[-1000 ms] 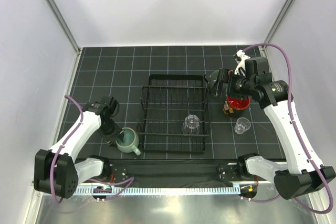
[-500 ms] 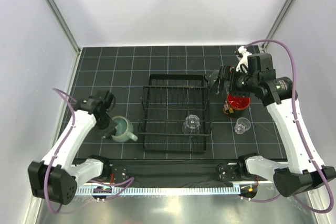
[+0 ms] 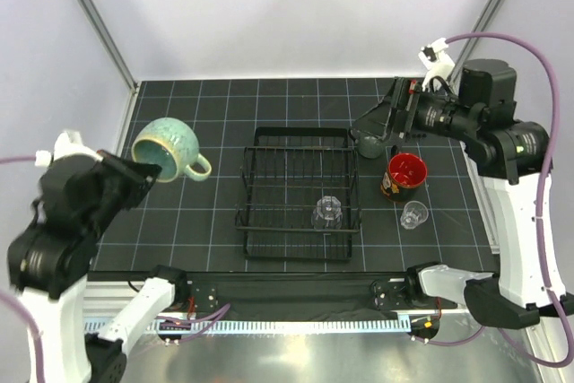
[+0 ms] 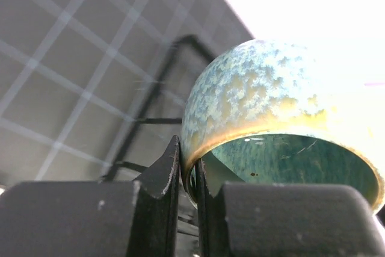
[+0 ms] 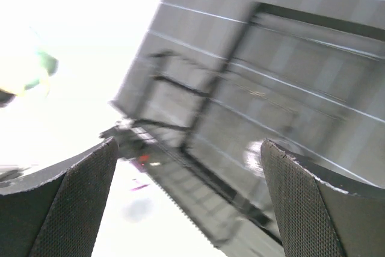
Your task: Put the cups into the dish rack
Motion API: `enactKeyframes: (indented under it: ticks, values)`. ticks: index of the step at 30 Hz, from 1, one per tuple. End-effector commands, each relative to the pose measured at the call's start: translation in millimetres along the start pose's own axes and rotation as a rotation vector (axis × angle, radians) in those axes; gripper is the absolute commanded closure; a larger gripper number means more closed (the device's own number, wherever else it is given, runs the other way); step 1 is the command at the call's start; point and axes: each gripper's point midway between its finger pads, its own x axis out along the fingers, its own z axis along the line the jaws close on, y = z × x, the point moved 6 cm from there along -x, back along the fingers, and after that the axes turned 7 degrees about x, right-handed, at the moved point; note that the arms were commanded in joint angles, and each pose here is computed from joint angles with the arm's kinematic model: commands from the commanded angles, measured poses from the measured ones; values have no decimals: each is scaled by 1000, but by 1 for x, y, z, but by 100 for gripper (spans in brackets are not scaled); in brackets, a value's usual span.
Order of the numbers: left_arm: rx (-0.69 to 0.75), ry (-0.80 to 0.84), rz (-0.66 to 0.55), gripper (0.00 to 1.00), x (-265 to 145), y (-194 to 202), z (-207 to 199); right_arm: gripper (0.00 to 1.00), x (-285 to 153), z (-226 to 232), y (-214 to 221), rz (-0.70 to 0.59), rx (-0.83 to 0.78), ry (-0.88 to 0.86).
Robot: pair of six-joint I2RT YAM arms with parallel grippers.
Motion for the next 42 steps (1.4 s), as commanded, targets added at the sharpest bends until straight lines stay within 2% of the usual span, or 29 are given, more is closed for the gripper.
enactKeyframes:
  ticks: [1, 2, 3, 4, 6, 8, 11, 22, 25, 33, 37, 42]
  values:
    - [-33, 445, -139, 100, -33, -26, -55, 0, -17, 55, -9, -5, -10, -352]
    - [-24, 503, -127, 100, -31, -24, -62, 0, -20, 66, -2, 47, 71, -436]
    - [-18, 613, -161, 100, -37, -32, -78, 0, -21, 76, 0, 60, 75, -503]
    - [-6, 686, -124, 100, -41, -29, -87, 0, -24, 91, -8, 11, 34, -599]
    - [5, 770, -106, 100, -39, -30, -100, 0, -17, 101, -4, 50, 118, -668]
    - [17, 871, -127, 100, -46, -36, -114, 0, -14, 123, 3, 91, 99, -763]
    - [48, 952, -170, 100, -50, -44, -126, 0, 4, 147, 13, 175, 125, -816]
    - [-38, 878, -261, 100, -38, -59, -126, 1, 59, 193, 35, 212, 271, -868]
    - [-63, 866, -265, 100, -36, -61, -125, 9, 70, 208, 40, 215, 302, -884]
    - [-115, 838, -297, 100, -38, -65, -121, 17, 95, 226, 47, 158, 320, -846]
    - [-134, 827, -284, 100, -36, -63, -119, 21, 96, 234, 44, 122, 318, -900]
    - [-135, 822, -278, 100, -35, -61, -117, 29, 100, 243, 46, 141, 334, -942]
